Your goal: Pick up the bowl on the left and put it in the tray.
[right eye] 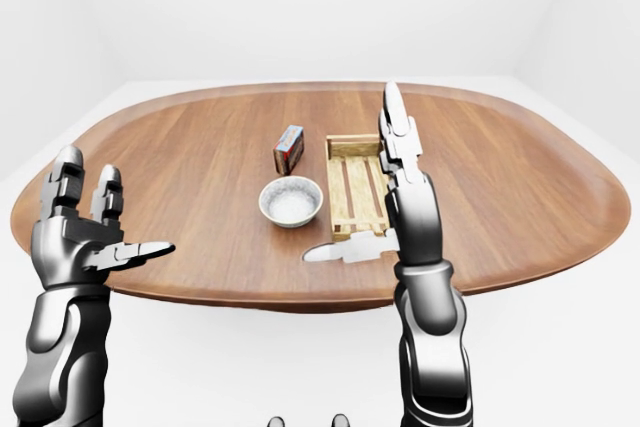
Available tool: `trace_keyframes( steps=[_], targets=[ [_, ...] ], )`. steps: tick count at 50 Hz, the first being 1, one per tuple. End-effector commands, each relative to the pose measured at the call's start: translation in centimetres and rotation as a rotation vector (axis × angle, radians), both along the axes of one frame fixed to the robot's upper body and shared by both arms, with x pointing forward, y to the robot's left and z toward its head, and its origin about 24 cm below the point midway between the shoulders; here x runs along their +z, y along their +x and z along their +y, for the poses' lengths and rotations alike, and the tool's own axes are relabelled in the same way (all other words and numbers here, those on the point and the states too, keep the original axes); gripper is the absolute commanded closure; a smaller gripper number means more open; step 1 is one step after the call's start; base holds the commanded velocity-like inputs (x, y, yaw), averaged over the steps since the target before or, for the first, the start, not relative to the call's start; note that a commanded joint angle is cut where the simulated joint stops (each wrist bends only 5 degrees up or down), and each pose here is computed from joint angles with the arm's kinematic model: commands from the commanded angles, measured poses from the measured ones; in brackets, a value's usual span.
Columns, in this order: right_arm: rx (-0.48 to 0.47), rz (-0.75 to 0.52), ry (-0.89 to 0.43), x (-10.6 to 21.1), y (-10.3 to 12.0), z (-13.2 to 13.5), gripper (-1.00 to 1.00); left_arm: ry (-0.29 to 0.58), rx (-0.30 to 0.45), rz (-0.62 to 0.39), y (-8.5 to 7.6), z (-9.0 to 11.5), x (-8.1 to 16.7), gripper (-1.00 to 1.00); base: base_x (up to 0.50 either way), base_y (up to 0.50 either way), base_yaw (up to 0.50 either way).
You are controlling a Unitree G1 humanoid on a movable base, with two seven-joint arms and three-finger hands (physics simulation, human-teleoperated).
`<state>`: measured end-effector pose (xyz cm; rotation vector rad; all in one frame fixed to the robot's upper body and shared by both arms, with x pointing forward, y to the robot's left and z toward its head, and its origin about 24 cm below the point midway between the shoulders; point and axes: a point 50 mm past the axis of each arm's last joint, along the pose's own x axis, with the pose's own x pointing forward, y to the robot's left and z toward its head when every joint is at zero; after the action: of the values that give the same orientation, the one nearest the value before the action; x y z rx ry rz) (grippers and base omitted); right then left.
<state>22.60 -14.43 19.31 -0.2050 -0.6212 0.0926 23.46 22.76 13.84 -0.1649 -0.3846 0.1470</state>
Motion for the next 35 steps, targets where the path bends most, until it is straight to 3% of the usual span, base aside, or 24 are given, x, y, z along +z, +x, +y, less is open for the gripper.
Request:
trace_keyframes(
  steps=[1, 35],
  targets=[
    [0.005, 0.005, 0.011, -0.12, -0.24, -0.27, -1.00, 0.002, -0.003, -0.003, -0.09, -0.08, 0.06, -1.00, 0.50, 0.09, 0.00],
    [-0.022, 0.007, -0.047, -0.13, -0.70, -1.04, -1.00, -0.002, -0.001, 0.002, 0.01, 0.04, -0.04, -1.00, 0.50, 0.09, 0.00]
  ],
)
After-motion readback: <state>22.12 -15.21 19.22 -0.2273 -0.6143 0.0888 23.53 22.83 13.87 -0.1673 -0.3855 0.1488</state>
